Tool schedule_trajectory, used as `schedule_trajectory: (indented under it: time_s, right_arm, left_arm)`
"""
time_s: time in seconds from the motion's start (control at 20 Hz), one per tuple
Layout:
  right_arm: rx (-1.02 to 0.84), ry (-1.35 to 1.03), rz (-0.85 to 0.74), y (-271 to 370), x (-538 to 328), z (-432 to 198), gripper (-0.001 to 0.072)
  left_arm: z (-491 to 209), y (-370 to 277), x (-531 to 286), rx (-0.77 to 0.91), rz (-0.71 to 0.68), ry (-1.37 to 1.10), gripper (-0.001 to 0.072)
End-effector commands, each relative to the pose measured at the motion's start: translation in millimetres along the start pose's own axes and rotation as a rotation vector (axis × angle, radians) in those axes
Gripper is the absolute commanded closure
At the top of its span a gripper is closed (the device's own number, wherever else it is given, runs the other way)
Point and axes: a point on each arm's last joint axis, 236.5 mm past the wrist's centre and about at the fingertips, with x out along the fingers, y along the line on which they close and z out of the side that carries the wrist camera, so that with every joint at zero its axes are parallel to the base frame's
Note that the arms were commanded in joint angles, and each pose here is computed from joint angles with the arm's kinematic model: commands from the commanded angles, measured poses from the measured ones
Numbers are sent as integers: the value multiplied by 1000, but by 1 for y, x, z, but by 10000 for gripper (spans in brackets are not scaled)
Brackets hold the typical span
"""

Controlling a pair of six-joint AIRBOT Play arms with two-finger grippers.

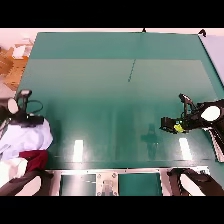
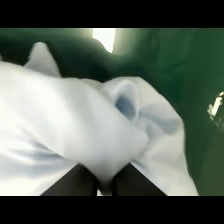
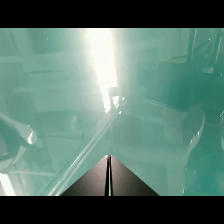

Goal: Fold the shirts.

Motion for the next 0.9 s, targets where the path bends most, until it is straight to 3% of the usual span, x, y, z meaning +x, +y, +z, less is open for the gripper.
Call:
schedule_trajectory:
  time_s: [0.0, 0.25, 0.5, 0.55, 0.6, 0.65, 0.85]
  right_arm:
    - [-1, 0, 0, 0, 0, 0, 698]
    - [0, 0, 0, 0, 0, 0, 698]
    - [1, 0, 4, 1, 0, 0, 698]
    - [2, 0, 4, 1, 0, 0, 698]
    - [1, 1, 4, 1, 0, 0, 698]
    - [2, 1, 4, 1, 0, 0, 698]
    - [3, -8, 7, 2, 0, 2, 698]
  left_arm:
    - [55, -54, -74, 128, -123, -173, 684]
    - [99, -221, -213, 490, -356, -572, 684]
    - [69, -356, -196, 633, -567, -566, 676]
    - [65, -374, -183, 618, -610, -532, 403]
    - [63, -386, -170, 589, -644, -489, 19]
    - [63, -387, -159, 567, -652, -446, -13]
    - [98, -315, -147, 462, -553, -348, -13]
